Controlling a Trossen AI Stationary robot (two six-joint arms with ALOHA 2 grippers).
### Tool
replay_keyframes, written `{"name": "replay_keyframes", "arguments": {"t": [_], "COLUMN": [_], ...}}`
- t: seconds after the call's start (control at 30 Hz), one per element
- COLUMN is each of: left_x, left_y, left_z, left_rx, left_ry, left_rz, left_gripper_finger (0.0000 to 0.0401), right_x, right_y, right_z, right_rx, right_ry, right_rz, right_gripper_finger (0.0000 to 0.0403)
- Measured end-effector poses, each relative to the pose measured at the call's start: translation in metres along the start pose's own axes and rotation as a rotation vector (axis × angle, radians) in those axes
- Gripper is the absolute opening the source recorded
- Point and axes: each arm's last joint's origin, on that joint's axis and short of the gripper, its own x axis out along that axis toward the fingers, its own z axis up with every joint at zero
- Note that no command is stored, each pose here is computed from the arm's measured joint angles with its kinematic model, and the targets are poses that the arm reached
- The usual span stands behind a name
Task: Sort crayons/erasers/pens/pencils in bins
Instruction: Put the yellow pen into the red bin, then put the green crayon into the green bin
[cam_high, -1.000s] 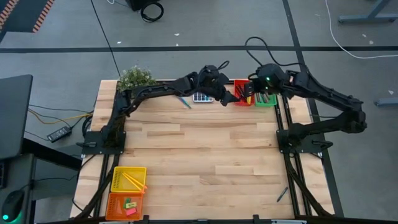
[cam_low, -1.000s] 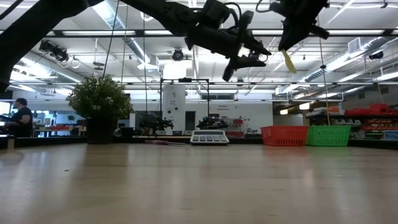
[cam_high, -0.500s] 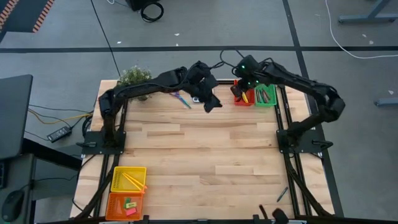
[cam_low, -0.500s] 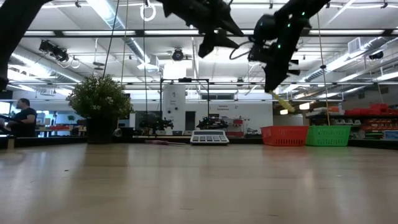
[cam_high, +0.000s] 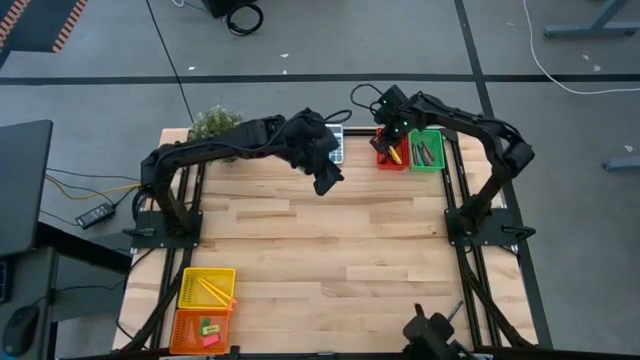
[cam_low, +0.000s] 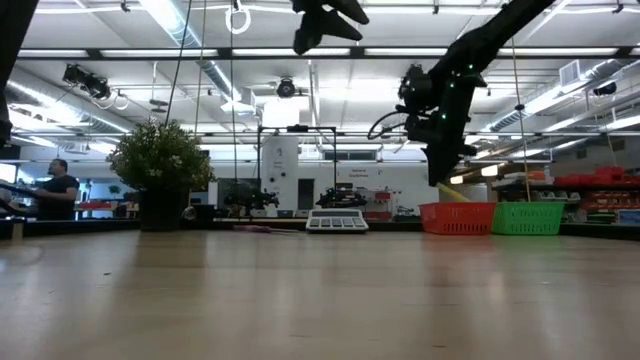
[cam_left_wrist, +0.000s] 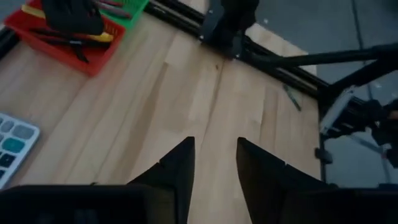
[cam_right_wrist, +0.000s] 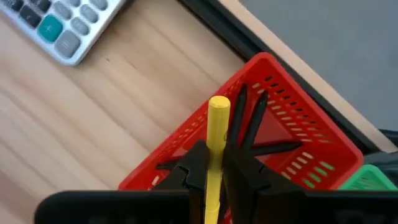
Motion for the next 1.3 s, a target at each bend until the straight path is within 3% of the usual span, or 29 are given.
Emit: {"name": "replay_keyframes", "arguments": {"t": [0.47,0.9,1.1,1.3], "left_x": [0.000,-0.023,-0.032,-0.032], "left_y": [-0.016,-0.017,-0.016,-0.016], "left_z": [-0.009,-0.007,-0.012,-0.011], "left_rx": [0.027,0.093,0.112,0.246], "left_ry": [0.016,-0.047,-0.002,0.005], "left_rz": [0.094,0.235,0.299,0.300], "left_gripper_finger": [0.0113,0.0093,0.0080,0.0069], "right_x": [0.013,0.009,-0.031,-0.095], "right_y": [-0.018,-0.019,-0.016,0.017], "right_z": [0.001,-0.004,-0.018,-0.049], "right_rx": [0.013,0.031,0.104,0.145], "right_ry": [0.032,0.070,0.065,0.040], "right_rz": [-0.006,-0.003,0.009,0.194], "right_gripper_finger": [0.0047,0.0120,0.0119,0.0118]}}
